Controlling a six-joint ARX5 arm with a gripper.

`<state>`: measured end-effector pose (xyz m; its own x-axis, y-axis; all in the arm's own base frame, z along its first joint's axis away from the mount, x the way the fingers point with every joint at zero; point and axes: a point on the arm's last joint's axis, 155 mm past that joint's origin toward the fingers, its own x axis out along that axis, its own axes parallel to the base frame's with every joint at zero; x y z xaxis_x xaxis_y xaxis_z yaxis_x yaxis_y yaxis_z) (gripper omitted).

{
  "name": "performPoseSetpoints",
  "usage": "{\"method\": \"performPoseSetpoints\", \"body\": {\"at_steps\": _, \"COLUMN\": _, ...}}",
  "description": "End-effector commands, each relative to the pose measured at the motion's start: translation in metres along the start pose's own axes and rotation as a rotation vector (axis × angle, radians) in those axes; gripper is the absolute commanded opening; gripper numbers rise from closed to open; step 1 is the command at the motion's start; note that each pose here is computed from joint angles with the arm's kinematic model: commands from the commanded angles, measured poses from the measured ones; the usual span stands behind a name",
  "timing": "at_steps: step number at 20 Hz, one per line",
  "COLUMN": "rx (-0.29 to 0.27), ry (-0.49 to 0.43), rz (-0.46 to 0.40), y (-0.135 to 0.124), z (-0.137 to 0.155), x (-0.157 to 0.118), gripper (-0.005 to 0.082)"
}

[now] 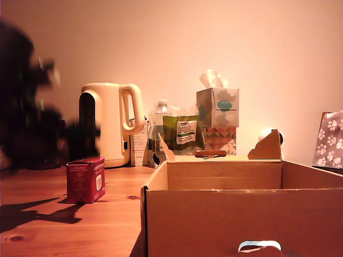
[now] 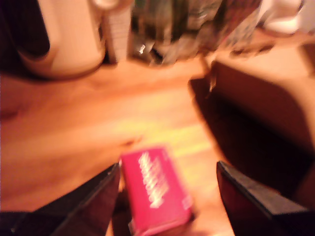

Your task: Pick the red carton of coffee filters and place it in the cardboard box

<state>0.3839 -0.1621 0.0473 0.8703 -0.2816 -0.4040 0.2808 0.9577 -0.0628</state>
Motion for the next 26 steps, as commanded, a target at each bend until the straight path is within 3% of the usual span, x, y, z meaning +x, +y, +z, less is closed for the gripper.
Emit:
{"method": "performPoseSetpoints", "body": {"at_steps": 1, "rx": 0.001, "ry": -0.008, "rz": -0.002, "y": -0.001, "z": 0.004, "x": 0.013, "gripper": 0.0571}}
{"method": "performPoseSetpoints", "body": {"at_steps": 4, "rx": 0.005, "ry": 0.043, "rz": 0.004, "y": -0.001, "z": -0.006, "x": 0.029, "gripper": 0.0529}}
{"method": "performPoseSetpoints", "body": {"at_steps": 8, "rx": 0.035, "ry": 0.096, "rz": -0.002, "y": -0.002, "z": -0.015, "x": 0.030, "gripper": 0.0226}}
{"method": "performPoseSetpoints", "body": {"at_steps": 9, "rx": 0.036, "ry": 0.107, "rz": -0.003, "y": -0.002, "z": -0.016, "x": 0.028, "gripper": 0.0186}}
{"method": "performPoseSetpoints", "body": {"at_steps": 12, "rx": 0.051, "ry": 0.116, "rz": -0.005, "y": -0.004, "z": -0.001, "x": 0.014, "gripper": 0.0179}}
{"method": "performPoseSetpoints", "body": {"at_steps": 14, "rx": 0.095, "ry": 0.094, "rz": -0.011, "y": -0.004, "z": 0.022, "x": -0.003, "gripper": 0.0179}}
{"method": "performPoseSetpoints", "body": {"at_steps": 18, "rx": 0.088, "ry": 0.049, "rz": -0.069, "y": -0.014, "z": 0.064, "x": -0.050, "gripper": 0.0179}}
{"method": "performPoseSetpoints", "body": {"at_steps": 21, "rx": 0.080, "ry": -0.037, "rz": -0.121, "y": -0.022, "z": 0.097, "x": -0.084, "gripper": 0.0179}}
{"method": "performPoseSetpoints", "body": {"at_steps": 23, "rx": 0.075, "ry": -0.067, "rz": -0.185, "y": -0.033, "z": 0.108, "x": -0.098, "gripper": 0.0179}}
{"method": "performPoseSetpoints", "body": {"at_steps": 26, "rx": 0.077, "ry": -0.080, "rz": -0.353, "y": -0.067, "z": 0.110, "x": -0.106, "gripper": 0.0179}}
